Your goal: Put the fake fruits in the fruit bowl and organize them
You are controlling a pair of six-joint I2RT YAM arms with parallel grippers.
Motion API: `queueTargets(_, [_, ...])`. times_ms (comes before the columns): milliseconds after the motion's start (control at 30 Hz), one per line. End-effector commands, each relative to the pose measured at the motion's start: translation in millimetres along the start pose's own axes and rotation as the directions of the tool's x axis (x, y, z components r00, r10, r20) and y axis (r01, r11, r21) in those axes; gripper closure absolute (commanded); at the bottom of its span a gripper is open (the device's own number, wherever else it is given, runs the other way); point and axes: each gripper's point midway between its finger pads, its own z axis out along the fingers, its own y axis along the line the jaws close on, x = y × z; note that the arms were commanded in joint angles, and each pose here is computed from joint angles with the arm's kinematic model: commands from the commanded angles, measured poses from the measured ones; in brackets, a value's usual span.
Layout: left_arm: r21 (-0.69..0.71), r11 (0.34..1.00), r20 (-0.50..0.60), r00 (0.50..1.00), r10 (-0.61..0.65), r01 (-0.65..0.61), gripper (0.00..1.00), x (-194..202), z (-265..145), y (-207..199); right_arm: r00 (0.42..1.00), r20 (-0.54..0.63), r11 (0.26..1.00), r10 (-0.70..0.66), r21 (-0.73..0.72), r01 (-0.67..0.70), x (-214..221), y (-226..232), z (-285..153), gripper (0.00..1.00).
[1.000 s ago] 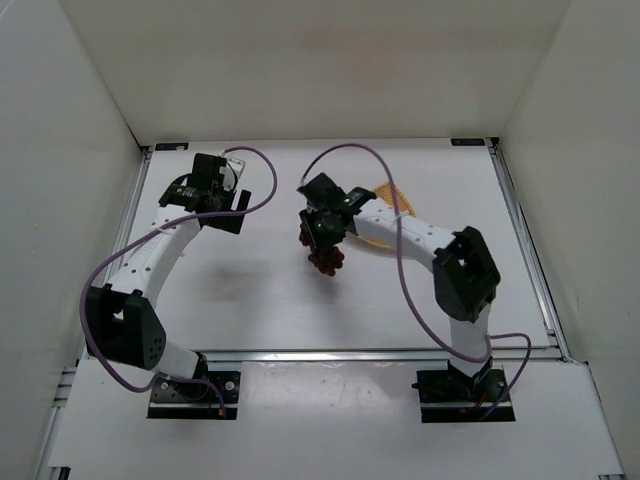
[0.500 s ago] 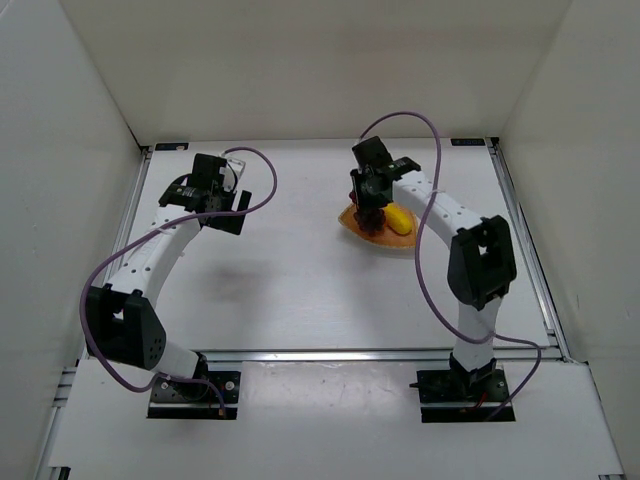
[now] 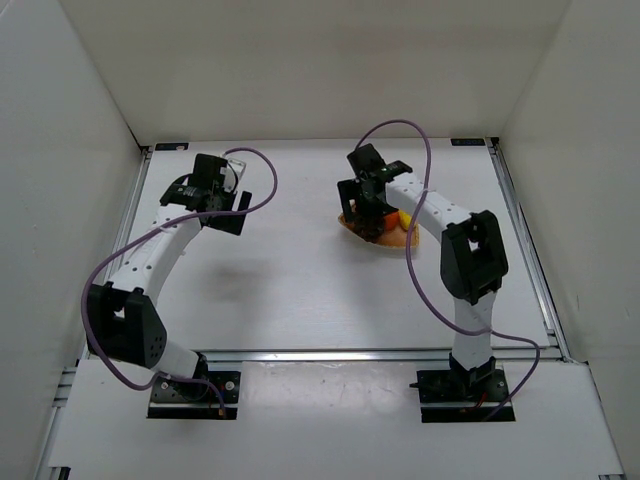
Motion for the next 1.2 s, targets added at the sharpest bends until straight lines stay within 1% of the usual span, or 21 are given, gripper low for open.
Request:
queueTargets(0, [0.002,1.0,0.019,1.0,-0.02,0.02,0.0,-6.9,-7.6,3.1,0.991,0.131,1.0,0.011,0.004,-0.011,-30.8,-8.3,-52.9,0.02])
queueTargets(67, [0.002,1.0,0.019,1.0,-0.02,0.02,0.0,-6.9,-7.6,3.1,0.984,0.178,0.999,0.028,0.014,-0.031,-41.5,-12.9,-72.8,0.0])
queueTargets(100, [0.002,1.0,0.019,1.0,-0.02,0.02,0.0,-6.9,-7.6,3.1,0.977,0.212,0.999,0.035,0.014,-0.039,-45.4,-17.1,-93.1,0.0])
queueTargets(167, [-0.032,0.999,0.023,1.0,-0.012,0.013,0.0,-7.2,-10.7,10.0,0.962,0.258,0.995,0.084,0.028,-0.094,-52.2,-33.0,-119.9,0.0])
queueTargets(233, [-0.049,0.998,0.031,0.999,-0.023,0.024,0.0,-4.6,-15.7,16.0,0.941,0.309,0.987,0.139,0.038,-0.158,-48.6,-54.0,-152.6,0.0])
queueTargets(267, [-0.066,0.997,0.012,0.999,-0.03,0.031,0.0,2.4,-12.7,20.8,0.929,0.304,0.97,0.21,0.057,-0.237,-31.5,-79.5,-163.2,0.0])
queueTargets(333, [-0.088,0.994,0.02,0.998,-0.066,0.068,0.0,8.6,-18.5,28.6,0.913,0.274,0.941,0.302,0.07,-0.332,-3.9,-107.7,-166.0,0.0])
queueTargets(367, [-0.1,0.991,-0.002,0.996,-0.092,0.091,0.0,20.1,-15.9,33.9,0.899,0.192,0.906,0.393,0.087,-0.414,33.4,-133.9,-147.2,0.0])
queueTargets(400, [-0.106,0.988,-0.007,0.993,-0.115,0.113,0.0,26.0,-16.1,36.3,0.865,0.201,0.874,0.459,0.071,-0.48,51.2,-145.6,-156.7,0.0])
queueTargets(433, [-0.113,0.986,-0.015,0.992,-0.124,0.121,0.0,32.4,-16.2,39.0,0.839,0.176,0.843,0.514,0.076,-0.533,71.8,-156.8,-152.8,0.0])
queueTargets(467, [-0.121,0.984,0.001,0.991,-0.135,0.134,0.0,34.8,-20.1,42.5,0.783,0.166,0.779,0.6,0.102,-0.618,94.6,-182.6,-150.3,0.0])
queueTargets(500, [-0.142,0.979,-0.029,0.988,-0.152,0.147,0.0,50.7,-17.1,48.3,0.754,0.173,0.753,0.633,0.089,-0.652,110.1,-188.0,-155.9,0.0])
queueTargets(533, [-0.151,0.976,-0.026,0.986,-0.164,0.158,0.0,54.7,-17.4,51.7,0.732,0.096,0.728,0.674,0.079,-0.681,140.9,-182.0,-141.7,0.0])
queueTargets(567, [-0.159,0.971,-0.029,0.983,-0.184,0.177,0.0,60.4,-18.0,54.3,0.687,0.095,0.681,0.72,0.095,-0.726,157.1,-192.9,-140.8,0.0])
queueTargets(633, [-0.18,0.963,-0.038,0.976,-0.213,0.203,0.0,74.7,-20.4,61.7,0.64,0.103,0.635,0.762,0.078,-0.769,175.8,-193.5,-140.7,0.0])
queueTargets(667, [-0.187,0.958,-0.039,0.972,-0.23,0.219,0.0,79.1,-21.1,63.3,0.587,0.085,0.581,0.805,0.088,-0.809,197.1,-193.8,-135.4,0.0])
queueTargets(700, [-0.182,0.954,-0.04,0.968,-0.249,0.238,0.0,86.7,-22.4,64.8,0.57,0.08,0.568,0.818,0.053,-0.821,199.2,-191.1,-132.0,0.0])
queueTargets(733, [-0.177,0.953,-0.04,0.965,-0.258,0.247,0.0,90.4,-23.1,64.8,0.533,0.073,0.53,0.843,0.051,-0.846,207.6,-191.8,-130.0,0.0])
queueTargets(867, [-0.113,0.95,-0.035,0.954,-0.298,0.292,0.0,103.6,-27.1,57.6,0.51,0.047,0.508,0.859,0.057,-0.86,221.7,-186.0,-121.5,0.0])
queueTargets(933, [-0.084,0.945,-0.037,0.946,-0.321,0.317,0.0,113.3,-29.7,53.5,0.512,0.055,0.509,0.857,0.054,-0.859,220.8,-186.1,-122.9,0.0])
queueTargets(1167, [-0.045,0.921,-0.006,0.922,-0.388,0.388,0.0,121.2,-36.0,56.8,0.518,0.086,0.517,0.851,0.038,-0.855,212.9,-186.2,-138.7,0.0])
